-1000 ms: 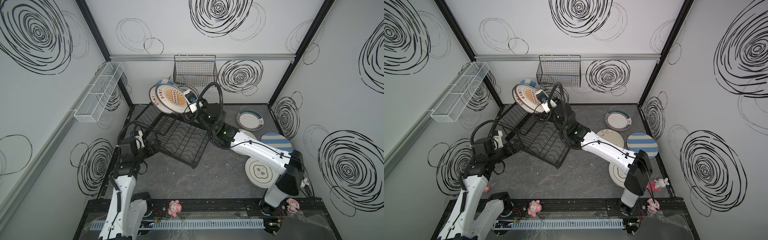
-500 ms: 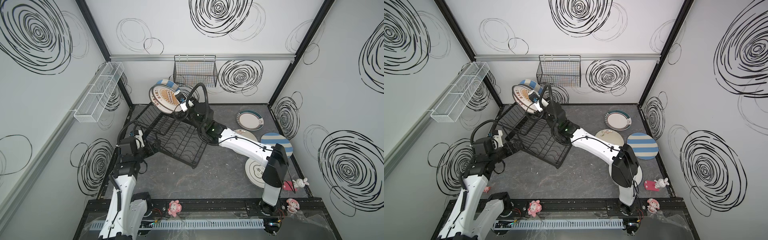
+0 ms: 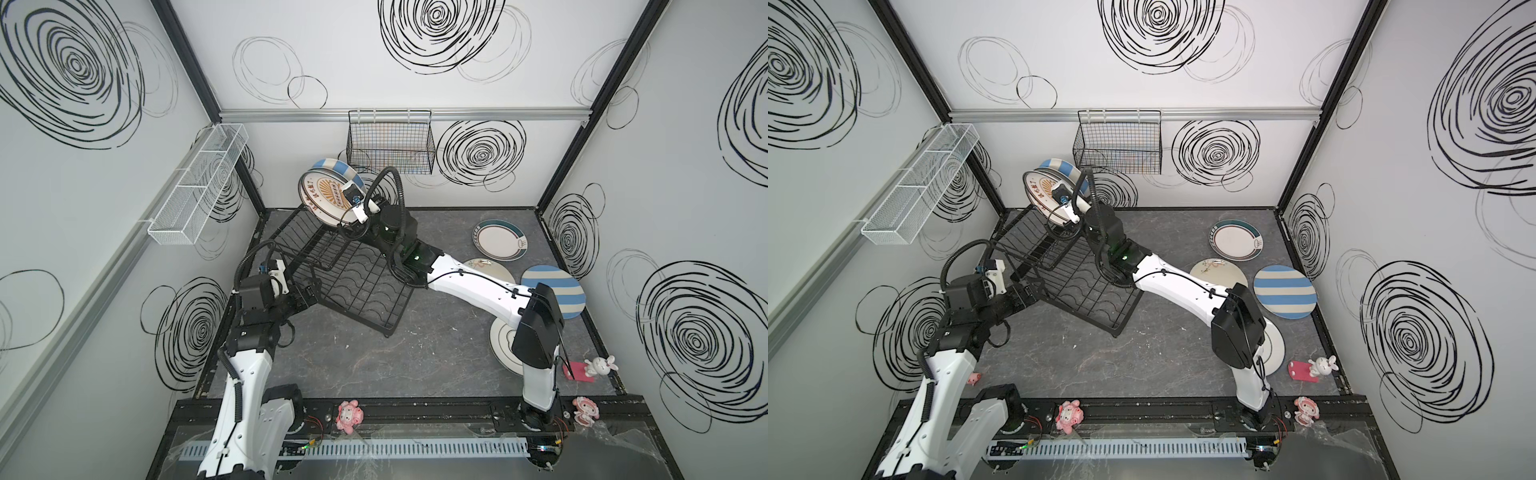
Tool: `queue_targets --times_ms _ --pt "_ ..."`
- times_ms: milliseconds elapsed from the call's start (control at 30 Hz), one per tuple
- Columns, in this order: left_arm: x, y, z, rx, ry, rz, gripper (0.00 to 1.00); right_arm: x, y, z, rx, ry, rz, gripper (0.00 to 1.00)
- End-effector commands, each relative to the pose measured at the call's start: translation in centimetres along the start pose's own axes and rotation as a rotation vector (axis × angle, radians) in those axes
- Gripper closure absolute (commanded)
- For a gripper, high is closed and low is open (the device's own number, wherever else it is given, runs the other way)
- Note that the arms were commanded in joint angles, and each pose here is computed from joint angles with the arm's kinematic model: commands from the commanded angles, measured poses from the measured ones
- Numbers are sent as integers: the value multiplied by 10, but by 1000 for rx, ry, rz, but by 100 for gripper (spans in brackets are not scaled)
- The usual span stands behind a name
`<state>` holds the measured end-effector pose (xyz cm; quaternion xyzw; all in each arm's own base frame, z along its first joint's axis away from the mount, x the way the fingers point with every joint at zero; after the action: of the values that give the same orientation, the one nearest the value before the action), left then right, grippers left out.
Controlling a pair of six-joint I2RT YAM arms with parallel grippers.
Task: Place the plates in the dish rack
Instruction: 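Carry the sunburst plate with the right gripper to the rack slot, then lower the sunburst plate into the slot beside the racked plates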
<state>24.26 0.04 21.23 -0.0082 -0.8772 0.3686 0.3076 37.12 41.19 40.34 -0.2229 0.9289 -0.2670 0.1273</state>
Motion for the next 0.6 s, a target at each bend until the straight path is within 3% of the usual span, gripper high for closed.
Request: queue_targets --times_ms 0,567 --pt "1 -3 -5 -33 -31 30 4 0 -24 -28 -29 -82 93 100" --pt "1 -3 -5 -31 -29 28 4 -18 -3 -15 -31 -55 61 100"
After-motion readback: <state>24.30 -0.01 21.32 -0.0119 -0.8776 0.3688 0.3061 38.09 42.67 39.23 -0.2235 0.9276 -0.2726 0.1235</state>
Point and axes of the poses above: each gripper's point midway between its finger pads, its own x axis back along the fingers, its own y axis along the line the jaws close on, z = x × y, the point moved 5 cm from there along x, back along the fingers, and after that the axes turned 11 degrees about x, right-handed, at the moved point
